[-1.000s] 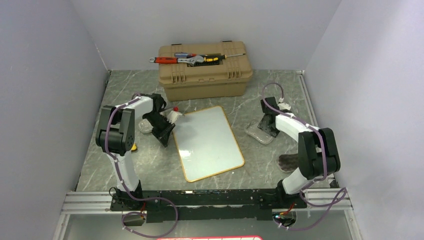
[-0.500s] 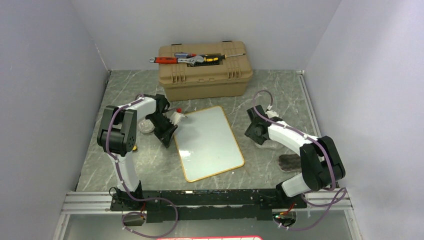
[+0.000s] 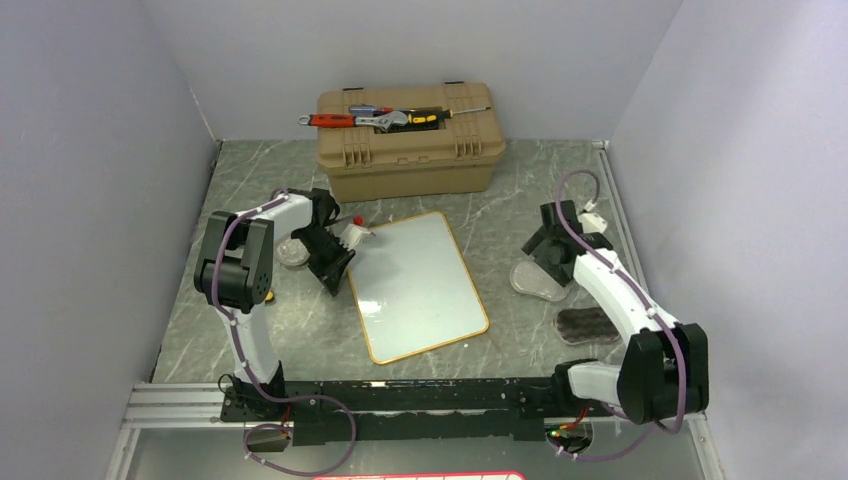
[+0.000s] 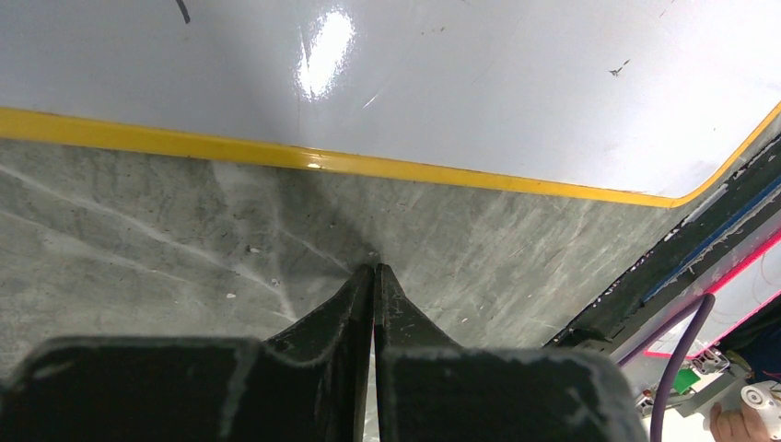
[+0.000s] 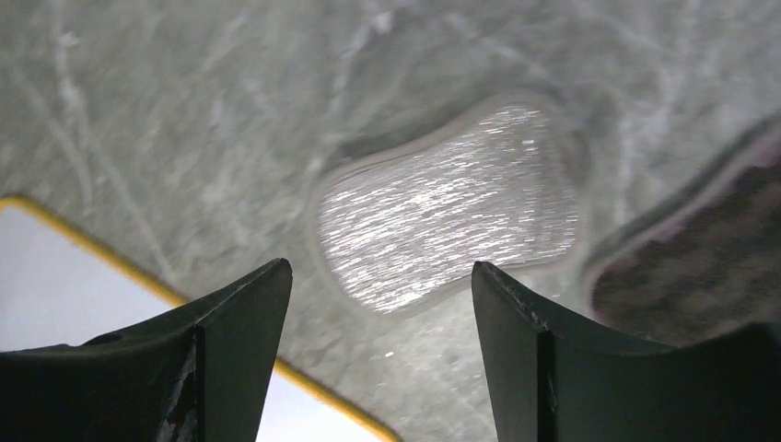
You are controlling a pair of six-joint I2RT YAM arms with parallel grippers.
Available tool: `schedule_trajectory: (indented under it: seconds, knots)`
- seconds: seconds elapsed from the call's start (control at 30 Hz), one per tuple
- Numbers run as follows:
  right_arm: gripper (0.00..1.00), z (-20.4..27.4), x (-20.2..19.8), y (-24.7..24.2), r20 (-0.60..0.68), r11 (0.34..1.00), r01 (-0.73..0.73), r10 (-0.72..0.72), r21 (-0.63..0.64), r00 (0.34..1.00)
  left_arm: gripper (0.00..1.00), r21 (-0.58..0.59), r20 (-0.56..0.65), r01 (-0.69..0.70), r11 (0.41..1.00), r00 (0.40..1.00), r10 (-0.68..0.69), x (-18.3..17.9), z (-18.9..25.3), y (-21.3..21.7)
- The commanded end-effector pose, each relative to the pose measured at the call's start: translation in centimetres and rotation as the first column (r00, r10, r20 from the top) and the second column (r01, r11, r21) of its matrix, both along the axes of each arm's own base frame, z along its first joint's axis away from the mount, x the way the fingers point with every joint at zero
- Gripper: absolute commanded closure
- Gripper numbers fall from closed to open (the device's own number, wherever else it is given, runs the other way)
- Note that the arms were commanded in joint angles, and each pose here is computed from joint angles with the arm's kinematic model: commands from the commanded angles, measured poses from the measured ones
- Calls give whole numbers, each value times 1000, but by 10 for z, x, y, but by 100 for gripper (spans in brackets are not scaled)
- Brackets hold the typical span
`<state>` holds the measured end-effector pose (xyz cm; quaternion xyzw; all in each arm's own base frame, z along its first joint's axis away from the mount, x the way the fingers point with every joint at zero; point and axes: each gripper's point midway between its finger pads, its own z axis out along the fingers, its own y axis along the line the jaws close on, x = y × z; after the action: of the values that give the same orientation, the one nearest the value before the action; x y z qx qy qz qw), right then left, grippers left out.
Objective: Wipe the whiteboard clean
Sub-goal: Move the whiteboard eraser to the center of the board.
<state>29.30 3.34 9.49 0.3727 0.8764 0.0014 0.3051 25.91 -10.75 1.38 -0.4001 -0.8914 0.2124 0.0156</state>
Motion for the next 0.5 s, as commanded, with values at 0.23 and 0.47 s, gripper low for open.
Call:
schedule_trajectory:
  seconds: [0.23,0.47]
  knots:
    - [32,-60,-19,-10,-161,998,-23,33,61,986,89,-21,80,24,999,997,-22,10,6,-4]
    - [31,-87,-26,-1,-210,993,-18,42,113,977,89,-26,85,19,999,996,-17,13,10,-5]
